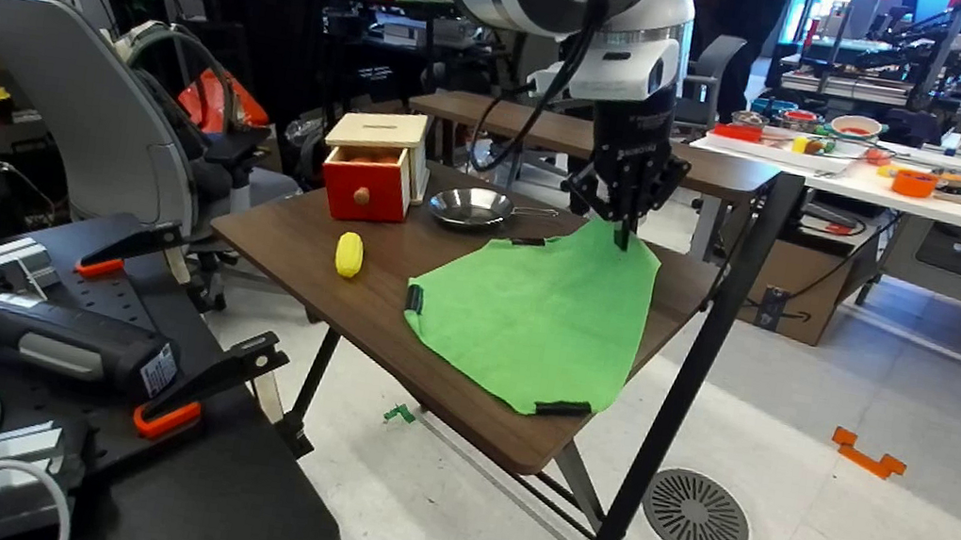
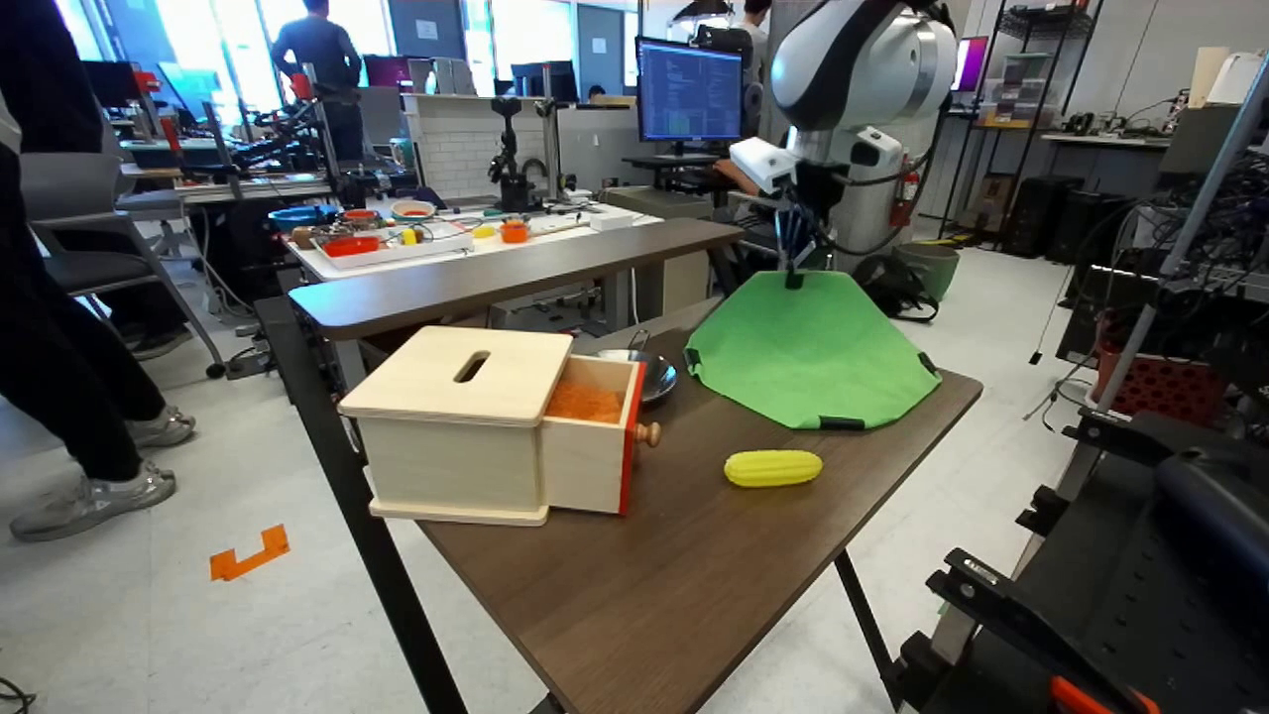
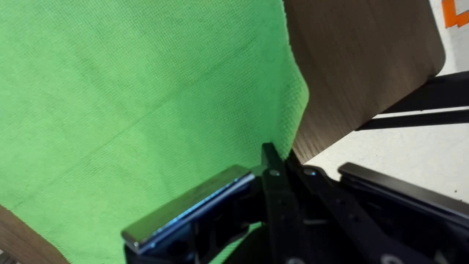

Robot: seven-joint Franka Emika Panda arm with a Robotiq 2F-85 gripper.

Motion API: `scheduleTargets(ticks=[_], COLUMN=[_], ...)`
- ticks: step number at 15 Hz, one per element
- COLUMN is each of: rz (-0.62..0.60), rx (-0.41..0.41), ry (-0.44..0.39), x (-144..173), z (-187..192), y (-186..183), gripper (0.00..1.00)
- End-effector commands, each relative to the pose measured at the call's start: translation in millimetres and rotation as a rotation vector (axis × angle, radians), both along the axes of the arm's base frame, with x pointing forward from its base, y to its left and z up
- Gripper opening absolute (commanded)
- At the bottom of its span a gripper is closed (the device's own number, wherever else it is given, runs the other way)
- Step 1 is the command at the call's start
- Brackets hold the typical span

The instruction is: Fold the cloth on the table and put the cob on the pan

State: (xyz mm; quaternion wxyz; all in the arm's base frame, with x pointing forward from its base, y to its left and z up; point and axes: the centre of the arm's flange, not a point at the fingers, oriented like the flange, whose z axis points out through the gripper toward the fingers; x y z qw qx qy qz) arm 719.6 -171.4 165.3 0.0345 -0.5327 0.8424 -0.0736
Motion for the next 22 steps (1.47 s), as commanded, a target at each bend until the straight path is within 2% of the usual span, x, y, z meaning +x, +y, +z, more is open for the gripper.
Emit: scheduleTargets(ticks=[1,3,8,13,16,17,18,22], rz=[0.078,0.118,0.173,0.191,0.194,0.19,0.192,0.192], rx=[0.003,-0.006,0.032,0.063,0.076,0.081,0.081,0.072], ry=[0.02,0.034,0.119,0.22,0.255,0.26,0.259,0.248], x=[-18.5,-26.8,-55.4,-84.2,-96.1,-98.4,-97.8,-99.0], z=[20.5,14.1,-24.0,-66.9,-78.6,-78.8,-75.6,-61.1], y=[38.1,59.7,97.1,108.7,108.3,107.0,105.9,100.5], gripper=[0.01,0.01,0.01,0.01,0.01,0.29,0.3,0.58])
